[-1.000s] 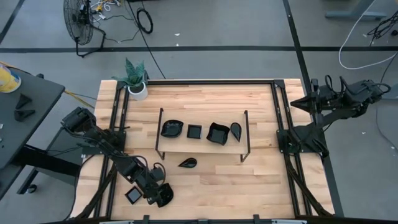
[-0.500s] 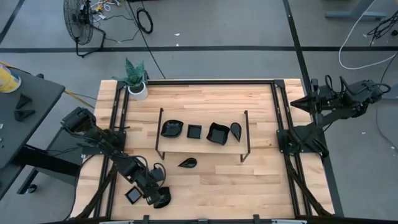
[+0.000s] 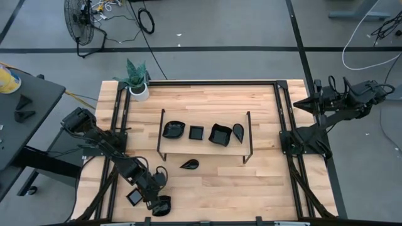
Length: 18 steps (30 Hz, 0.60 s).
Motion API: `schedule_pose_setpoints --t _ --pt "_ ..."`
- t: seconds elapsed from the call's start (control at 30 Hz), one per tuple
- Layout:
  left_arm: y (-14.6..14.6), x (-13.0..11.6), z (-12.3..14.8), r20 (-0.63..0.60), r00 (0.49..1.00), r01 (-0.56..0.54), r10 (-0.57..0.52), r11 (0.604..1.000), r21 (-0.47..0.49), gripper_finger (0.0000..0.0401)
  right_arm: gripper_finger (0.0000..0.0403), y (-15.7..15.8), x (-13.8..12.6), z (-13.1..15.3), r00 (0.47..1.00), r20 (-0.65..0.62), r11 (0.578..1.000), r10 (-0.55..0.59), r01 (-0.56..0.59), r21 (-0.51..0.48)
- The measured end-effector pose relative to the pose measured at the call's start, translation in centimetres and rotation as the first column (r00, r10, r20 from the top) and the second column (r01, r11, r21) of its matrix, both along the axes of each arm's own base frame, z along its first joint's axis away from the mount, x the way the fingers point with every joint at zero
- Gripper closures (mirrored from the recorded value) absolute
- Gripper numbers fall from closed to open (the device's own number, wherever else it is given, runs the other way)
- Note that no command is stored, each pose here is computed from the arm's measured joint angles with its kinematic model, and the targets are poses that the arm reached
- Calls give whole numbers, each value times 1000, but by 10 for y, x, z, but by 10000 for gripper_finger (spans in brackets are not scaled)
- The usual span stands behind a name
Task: Pick & Place Mini shaped plates
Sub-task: Stack the leaf shaped plate on top of the leaf shaped plate on the shelf
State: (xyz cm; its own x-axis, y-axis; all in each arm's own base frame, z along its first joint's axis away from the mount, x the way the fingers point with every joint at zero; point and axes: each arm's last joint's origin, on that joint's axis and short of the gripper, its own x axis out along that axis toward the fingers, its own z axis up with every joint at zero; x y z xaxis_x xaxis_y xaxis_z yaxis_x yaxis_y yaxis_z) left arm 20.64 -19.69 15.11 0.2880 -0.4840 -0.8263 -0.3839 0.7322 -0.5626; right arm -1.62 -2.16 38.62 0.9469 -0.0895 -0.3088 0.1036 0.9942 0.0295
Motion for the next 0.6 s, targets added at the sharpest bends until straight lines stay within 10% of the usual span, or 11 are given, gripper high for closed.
schedule_pose_setpoints --t 0.6 --pt "48 1 98 275 940 -203 204 979 -34 400 380 0 0 0 1000 -1 1000 0 0 -1"
